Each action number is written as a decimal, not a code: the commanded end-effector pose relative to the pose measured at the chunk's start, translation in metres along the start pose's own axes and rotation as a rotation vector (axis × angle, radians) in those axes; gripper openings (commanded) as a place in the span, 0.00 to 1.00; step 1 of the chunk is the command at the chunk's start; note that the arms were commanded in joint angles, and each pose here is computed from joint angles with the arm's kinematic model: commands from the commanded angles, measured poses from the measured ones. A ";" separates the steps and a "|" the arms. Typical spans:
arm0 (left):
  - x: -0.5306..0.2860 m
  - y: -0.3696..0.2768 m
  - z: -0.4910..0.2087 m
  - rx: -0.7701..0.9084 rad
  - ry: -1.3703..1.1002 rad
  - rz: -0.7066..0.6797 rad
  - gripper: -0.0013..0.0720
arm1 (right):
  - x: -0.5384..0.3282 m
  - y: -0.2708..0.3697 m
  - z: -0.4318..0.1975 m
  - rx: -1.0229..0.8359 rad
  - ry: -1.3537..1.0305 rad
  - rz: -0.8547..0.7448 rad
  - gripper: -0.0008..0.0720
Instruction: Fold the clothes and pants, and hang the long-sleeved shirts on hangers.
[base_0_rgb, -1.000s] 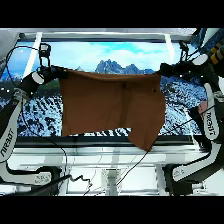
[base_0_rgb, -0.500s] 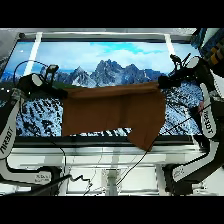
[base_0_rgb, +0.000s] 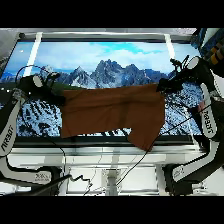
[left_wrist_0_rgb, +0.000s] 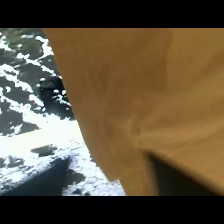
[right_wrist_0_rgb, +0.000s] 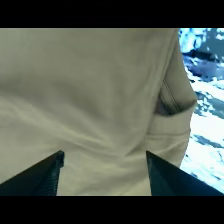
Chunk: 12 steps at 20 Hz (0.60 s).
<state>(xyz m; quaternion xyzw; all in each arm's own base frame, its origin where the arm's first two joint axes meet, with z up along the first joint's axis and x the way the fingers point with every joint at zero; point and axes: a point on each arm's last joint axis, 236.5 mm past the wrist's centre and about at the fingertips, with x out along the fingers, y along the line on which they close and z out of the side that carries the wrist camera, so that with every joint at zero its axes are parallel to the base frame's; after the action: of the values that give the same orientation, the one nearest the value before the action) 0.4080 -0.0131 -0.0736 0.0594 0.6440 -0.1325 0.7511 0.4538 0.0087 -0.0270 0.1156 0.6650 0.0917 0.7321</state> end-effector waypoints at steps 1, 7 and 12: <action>-0.001 -0.001 0.002 -0.003 -0.004 -0.007 0.96 | -0.002 0.003 -0.003 0.010 0.010 0.009 0.68; -0.057 -0.005 0.016 -0.075 -0.086 0.013 0.04 | -0.052 0.018 -0.016 -0.051 -0.028 0.008 0.03; -0.131 -0.015 0.003 -0.052 -0.197 0.053 0.03 | -0.120 0.045 -0.053 -0.158 -0.105 0.009 0.03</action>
<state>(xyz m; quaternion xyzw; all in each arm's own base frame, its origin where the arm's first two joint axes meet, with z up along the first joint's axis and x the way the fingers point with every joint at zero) 0.4083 -0.0133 0.0258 0.0404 0.5803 -0.1049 0.8066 0.4157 0.0155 0.0639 0.0852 0.6310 0.1234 0.7612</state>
